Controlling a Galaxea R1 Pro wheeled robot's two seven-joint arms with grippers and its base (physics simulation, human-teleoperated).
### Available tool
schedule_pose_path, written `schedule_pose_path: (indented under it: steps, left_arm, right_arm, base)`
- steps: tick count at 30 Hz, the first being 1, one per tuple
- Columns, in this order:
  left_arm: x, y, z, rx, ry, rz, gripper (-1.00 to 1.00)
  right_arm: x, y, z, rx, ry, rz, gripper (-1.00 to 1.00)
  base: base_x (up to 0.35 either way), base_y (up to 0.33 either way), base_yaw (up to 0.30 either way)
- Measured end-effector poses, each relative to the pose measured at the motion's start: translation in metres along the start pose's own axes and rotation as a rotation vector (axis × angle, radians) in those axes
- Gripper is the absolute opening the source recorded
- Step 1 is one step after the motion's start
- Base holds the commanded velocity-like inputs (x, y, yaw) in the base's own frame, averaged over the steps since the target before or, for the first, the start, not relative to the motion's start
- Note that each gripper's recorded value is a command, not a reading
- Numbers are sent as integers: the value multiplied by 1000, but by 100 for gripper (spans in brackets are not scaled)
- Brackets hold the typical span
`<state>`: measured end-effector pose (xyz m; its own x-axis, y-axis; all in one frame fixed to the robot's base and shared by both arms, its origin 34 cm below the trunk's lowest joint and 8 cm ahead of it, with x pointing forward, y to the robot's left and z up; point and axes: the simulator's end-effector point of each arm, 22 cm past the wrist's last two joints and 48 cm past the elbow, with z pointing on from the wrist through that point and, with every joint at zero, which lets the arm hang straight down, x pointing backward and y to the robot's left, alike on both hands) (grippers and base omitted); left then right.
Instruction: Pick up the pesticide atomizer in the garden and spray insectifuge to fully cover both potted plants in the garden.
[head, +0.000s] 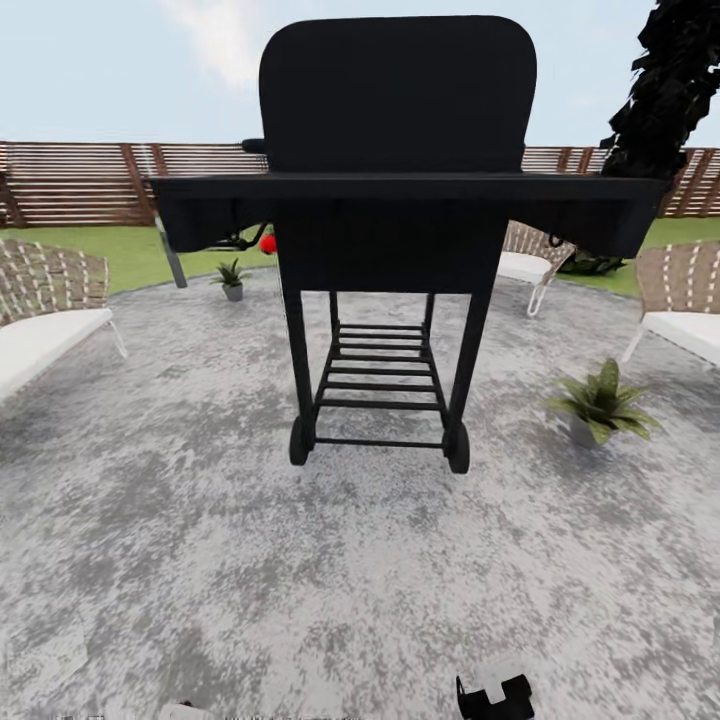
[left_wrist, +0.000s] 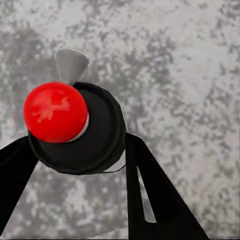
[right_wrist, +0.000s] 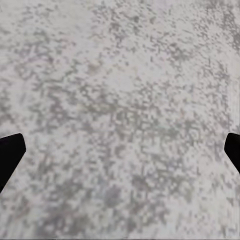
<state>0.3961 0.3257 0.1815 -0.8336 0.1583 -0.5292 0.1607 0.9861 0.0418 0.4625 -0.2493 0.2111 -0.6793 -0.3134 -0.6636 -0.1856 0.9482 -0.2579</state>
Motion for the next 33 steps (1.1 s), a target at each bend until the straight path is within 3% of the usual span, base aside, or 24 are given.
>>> schedule_pose_path:
  steps: [24,33]
  left_arm:
    - [5,-1,1,2,11,-1,-100]
    - [5,-1,1,2,12,-1,-100]
  right_arm:
    - [8,3,-1,-5,15,-1,100]
    - [11,-3,-1,-1,17,-9,100]
  base:
    - [-112,303,254]
    - [40,302,40]
